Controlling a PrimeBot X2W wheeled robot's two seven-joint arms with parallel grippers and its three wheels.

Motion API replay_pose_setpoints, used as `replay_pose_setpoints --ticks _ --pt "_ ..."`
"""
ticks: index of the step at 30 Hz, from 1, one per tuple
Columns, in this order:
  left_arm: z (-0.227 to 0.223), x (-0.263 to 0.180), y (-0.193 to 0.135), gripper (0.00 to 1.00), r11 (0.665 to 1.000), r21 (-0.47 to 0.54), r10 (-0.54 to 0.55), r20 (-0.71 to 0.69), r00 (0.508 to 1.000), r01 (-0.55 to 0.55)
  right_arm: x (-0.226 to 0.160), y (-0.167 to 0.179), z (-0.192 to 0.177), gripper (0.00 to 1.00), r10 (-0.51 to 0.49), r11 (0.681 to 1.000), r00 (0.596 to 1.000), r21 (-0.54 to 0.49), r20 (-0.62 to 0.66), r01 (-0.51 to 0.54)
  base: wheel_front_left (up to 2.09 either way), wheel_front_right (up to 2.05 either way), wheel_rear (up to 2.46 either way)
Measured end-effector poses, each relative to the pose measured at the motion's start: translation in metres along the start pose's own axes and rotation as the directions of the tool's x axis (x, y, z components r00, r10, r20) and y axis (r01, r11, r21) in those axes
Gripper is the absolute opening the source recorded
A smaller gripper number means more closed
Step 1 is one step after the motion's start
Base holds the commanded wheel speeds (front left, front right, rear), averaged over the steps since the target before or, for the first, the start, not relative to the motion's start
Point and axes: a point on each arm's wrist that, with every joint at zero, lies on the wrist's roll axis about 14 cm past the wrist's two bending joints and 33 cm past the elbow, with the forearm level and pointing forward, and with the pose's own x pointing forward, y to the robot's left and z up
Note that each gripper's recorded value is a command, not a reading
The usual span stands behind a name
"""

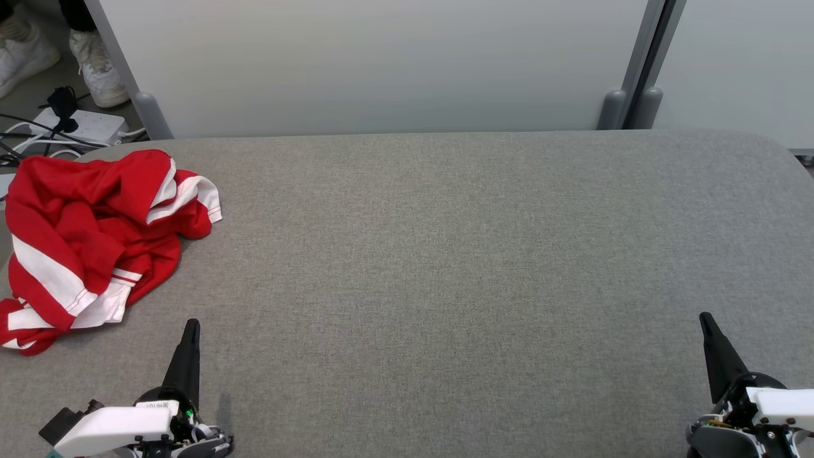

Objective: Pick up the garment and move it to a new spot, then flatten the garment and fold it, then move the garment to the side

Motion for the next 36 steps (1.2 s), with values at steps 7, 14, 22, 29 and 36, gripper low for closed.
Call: replay_pose_setpoints --ticks 7,14,22,29,36 --pt "0.000 0.000 0.000 0.00 1.000 0.000 0.000 0.000 1.000 0.000 0.000 0.000 0.000 0.00 0.000 1.000 1.000 0.000 0.000 0.000 0.00 0.00 0.00" --pt "0.000 0.000 0.000 0.00 1.000 0.000 0.000 0.000 1.000 0.000 0.000 0.000 0.000 0.00 0.000 1.000 1.000 0.000 0.000 0.000 0.00 0.00 0.00" --pt "0.000 0.000 0.000 0.00 1.000 0.000 0.000 0.000 1.000 0.000 0.000 0.000 0.000 0.00 0.000 1.000 1.000 0.000 0.000 0.000 0.00 0.00 0.00" --pt "0.000 0.000 0.000 0.00 1.000 0.000 0.000 0.000 1.000 0.000 0.000 0.000 0.000 0.00 0.000 1.000 1.000 0.000 0.000 0.000 0.00 0.00 0.00" --pt "-0.002 -0.004 0.013 1.00 0.999 -0.013 0.039 0.002 0.999 -0.039 -0.004 -0.012 -0.003 1.00 -0.035 0.999 0.999 0.007 -0.004 0.035 0.00 0.00 0.00"
